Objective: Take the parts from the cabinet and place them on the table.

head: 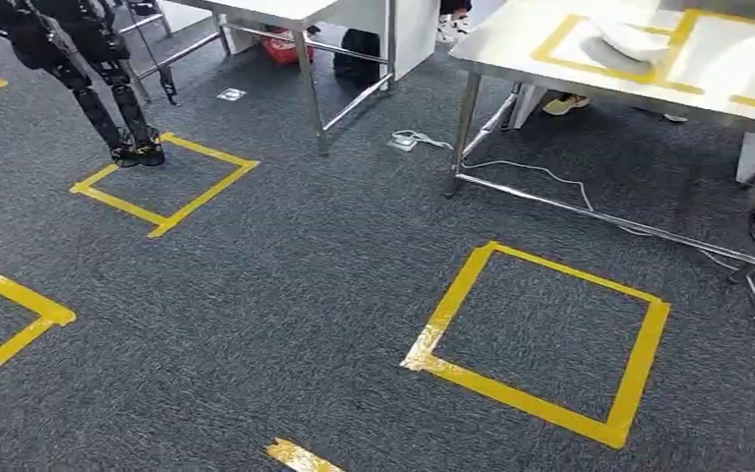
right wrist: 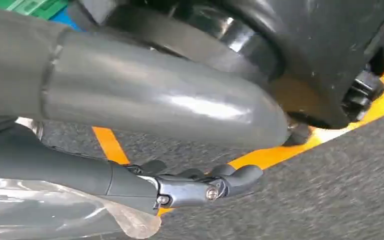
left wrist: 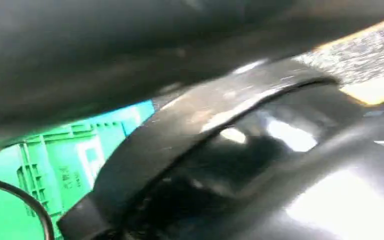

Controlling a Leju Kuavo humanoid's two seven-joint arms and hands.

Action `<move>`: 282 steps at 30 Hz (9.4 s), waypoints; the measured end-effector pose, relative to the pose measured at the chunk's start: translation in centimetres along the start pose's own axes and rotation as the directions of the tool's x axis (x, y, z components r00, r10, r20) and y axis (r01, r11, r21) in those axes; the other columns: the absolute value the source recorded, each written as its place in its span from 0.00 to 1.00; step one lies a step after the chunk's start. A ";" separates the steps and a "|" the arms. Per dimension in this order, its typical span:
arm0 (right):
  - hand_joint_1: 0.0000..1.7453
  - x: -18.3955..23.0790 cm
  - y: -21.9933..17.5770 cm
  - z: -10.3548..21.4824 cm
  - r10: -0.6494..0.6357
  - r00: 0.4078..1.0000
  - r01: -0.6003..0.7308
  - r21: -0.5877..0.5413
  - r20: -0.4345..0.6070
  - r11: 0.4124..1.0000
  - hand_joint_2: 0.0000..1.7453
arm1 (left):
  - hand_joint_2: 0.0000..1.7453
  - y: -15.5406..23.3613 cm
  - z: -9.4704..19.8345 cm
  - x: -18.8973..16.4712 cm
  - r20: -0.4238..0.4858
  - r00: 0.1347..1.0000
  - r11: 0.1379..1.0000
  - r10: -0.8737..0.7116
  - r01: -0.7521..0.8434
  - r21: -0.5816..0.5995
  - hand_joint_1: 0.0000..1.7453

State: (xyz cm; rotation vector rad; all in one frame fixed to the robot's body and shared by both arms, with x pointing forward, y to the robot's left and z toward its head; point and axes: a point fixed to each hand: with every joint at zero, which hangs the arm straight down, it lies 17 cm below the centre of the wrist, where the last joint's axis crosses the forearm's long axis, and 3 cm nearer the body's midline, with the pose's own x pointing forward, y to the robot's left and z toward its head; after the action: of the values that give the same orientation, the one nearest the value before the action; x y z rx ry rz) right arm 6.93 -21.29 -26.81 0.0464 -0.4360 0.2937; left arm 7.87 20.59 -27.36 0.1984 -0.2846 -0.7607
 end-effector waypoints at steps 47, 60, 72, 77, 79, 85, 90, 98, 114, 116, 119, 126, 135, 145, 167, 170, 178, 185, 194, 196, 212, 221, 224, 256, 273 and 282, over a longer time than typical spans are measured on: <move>0.00 -1.1 -0.1 0.3 0.017 1.000 -0.017 0.002 -0.021 1.000 0.00 | 0.00 -0.5 0.1 0.7 0.002 0.998 0.998 0.066 -0.066 -0.007 0.00; 0.00 -0.6 -0.2 0.1 0.016 1.000 -0.016 0.001 -0.015 1.000 0.00 | 0.00 -0.7 0.2 0.5 -0.001 0.998 0.998 0.064 -0.064 -0.008 0.00; 0.00 -0.6 -0.2 0.1 0.011 1.000 -0.011 0.002 -0.015 1.000 0.00 | 0.00 -0.6 0.2 0.7 0.000 0.998 0.998 0.069 -0.069 -0.006 0.00; 0.00 -0.9 -0.1 0.2 0.006 1.000 -0.006 0.003 -0.020 1.000 0.00 | 0.00 -0.5 0.2 0.7 -0.001 0.998 0.998 0.069 -0.069 -0.005 0.00; 0.00 -0.8 -0.1 0.2 0.006 1.000 -0.006 0.004 -0.018 1.000 0.00 | 0.00 -0.5 0.1 0.6 -0.001 0.998 0.998 0.069 -0.069 -0.005 0.00; 0.00 -0.7 -0.1 0.2 0.005 1.000 -0.005 0.007 -0.018 1.000 0.00 | 0.00 -0.5 0.2 0.7 -0.001 0.998 0.998 0.069 -0.069 -0.005 0.00; 0.00 -0.7 -0.1 0.2 0.004 1.000 -0.004 0.006 -0.017 1.000 0.00 | 0.00 -0.5 0.2 0.6 -0.005 0.998 0.998 0.070 -0.070 -0.005 0.00; 0.00 -0.7 -0.1 0.2 0.014 1.000 -0.014 0.006 -0.013 1.000 0.00 | 0.00 -0.4 0.1 0.5 -0.009 0.997 0.997 0.073 -0.073 -0.004 0.00; 0.00 -0.6 -0.2 0.1 0.018 1.000 -0.018 0.005 -0.010 1.000 0.00 | 0.00 -0.6 0.2 0.5 -0.009 0.997 0.997 0.075 -0.075 -0.007 0.00; 0.00 -0.4 0.1 0.1 0.017 1.000 -0.017 0.008 -0.008 1.000 0.00 | 0.00 -0.4 0.1 0.6 -0.008 0.997 0.997 0.075 -0.075 -0.004 0.00; 0.00 -0.5 0.1 0.1 0.017 1.000 -0.017 0.008 -0.010 1.000 0.00 | 0.00 -0.6 0.2 0.4 -0.012 0.997 0.997 0.072 -0.072 -0.008 0.00; 0.00 -1.1 0.1 0.3 0.016 1.000 -0.016 0.007 -0.019 1.000 0.00 | 0.00 -0.4 0.1 0.6 -0.009 0.997 0.997 0.072 -0.072 -0.006 0.00; 0.00 -0.6 0.1 0.2 0.016 1.000 -0.016 0.006 -0.011 1.000 0.00 | 0.00 -0.5 0.2 0.4 -0.012 0.997 0.997 0.071 -0.071 -0.007 0.00; 0.00 -0.6 0.0 0.2 0.016 1.000 -0.016 0.006 -0.012 1.000 0.00 | 0.00 -0.5 0.1 0.5 -0.010 0.998 0.998 0.070 -0.070 -0.007 0.00; 0.00 -0.4 0.1 0.1 0.011 1.000 -0.011 0.010 -0.008 1.000 0.00 | 0.00 -0.4 0.1 0.6 -0.009 0.998 0.998 0.069 -0.069 -0.013 0.00; 0.00 -0.7 0.2 0.2 0.008 1.000 -0.008 0.011 -0.013 1.000 0.00 | 0.00 -0.6 0.1 0.6 -0.009 0.998 0.997 0.069 -0.070 -0.017 0.00; 0.00 -0.6 0.4 0.2 0.006 1.000 -0.006 0.014 -0.009 1.000 0.00 | 0.00 -0.4 0.1 0.6 -0.008 0.998 0.998 0.068 -0.069 -0.017 0.00; 0.00 -0.6 0.2 0.2 0.006 1.000 -0.006 0.011 -0.009 1.000 0.00 | 0.00 -0.4 0.1 0.6 -0.008 0.998 0.997 0.069 -0.069 -0.016 0.00; 0.00 -0.3 0.3 0.1 0.005 1.000 -0.005 0.013 -0.004 1.000 0.00 | 0.00 -0.3 0.1 0.4 -0.011 0.998 0.998 0.068 -0.069 -0.015 0.00; 0.00 -0.2 0.3 0.1 0.005 1.000 -0.005 0.013 -0.003 1.000 0.00 | 0.00 -0.4 0.1 0.4 -0.011 0.998 0.998 0.068 -0.068 -0.017 0.00; 0.00 -0.3 0.1 0.1 0.007 1.000 -0.007 0.010 -0.003 1.000 0.00 | 0.00 -0.4 0.1 0.6 -0.010 0.998 0.998 0.068 -0.068 -0.018 0.00; 0.00 -0.3 0.1 0.1 0.006 1.000 -0.006 0.010 -0.004 1.000 0.00 | 0.00 -0.3 0.1 0.6 -0.009 0.998 0.998 0.068 -0.068 -0.019 0.00; 0.00 -0.3 0.2 0.1 0.006 1.000 -0.006 0.011 -0.003 1.000 0.00 | 0.00 -0.4 0.1 0.5 -0.010 0.998 0.998 0.068 -0.068 -0.019 0.00; 0.00 -0.2 0.2 0.1 0.009 1.000 -0.009 0.016 -0.002 1.000 0.00 | 0.00 -0.4 0.1 0.2 -0.020 0.997 0.997 0.068 -0.068 -0.026 0.00; 0.00 -0.3 0.1 0.1 0.018 1.000 -0.018 0.016 -0.001 1.000 0.00 | 0.00 -0.5 0.1 0.4 -0.017 0.998 0.997 0.067 -0.067 -0.030 0.00; 0.00 -0.2 0.1 0.1 0.025 1.000 -0.025 0.019 0.001 1.000 0.00 | 0.00 -0.3 0.0 0.5 -0.015 0.998 0.997 0.065 -0.066 -0.029 0.00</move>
State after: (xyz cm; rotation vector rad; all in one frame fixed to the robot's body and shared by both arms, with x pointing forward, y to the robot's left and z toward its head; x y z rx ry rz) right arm 6.66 -21.26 -26.81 0.0594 -0.4351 0.3223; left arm 8.03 20.07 -27.35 0.1657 -0.2649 -0.6981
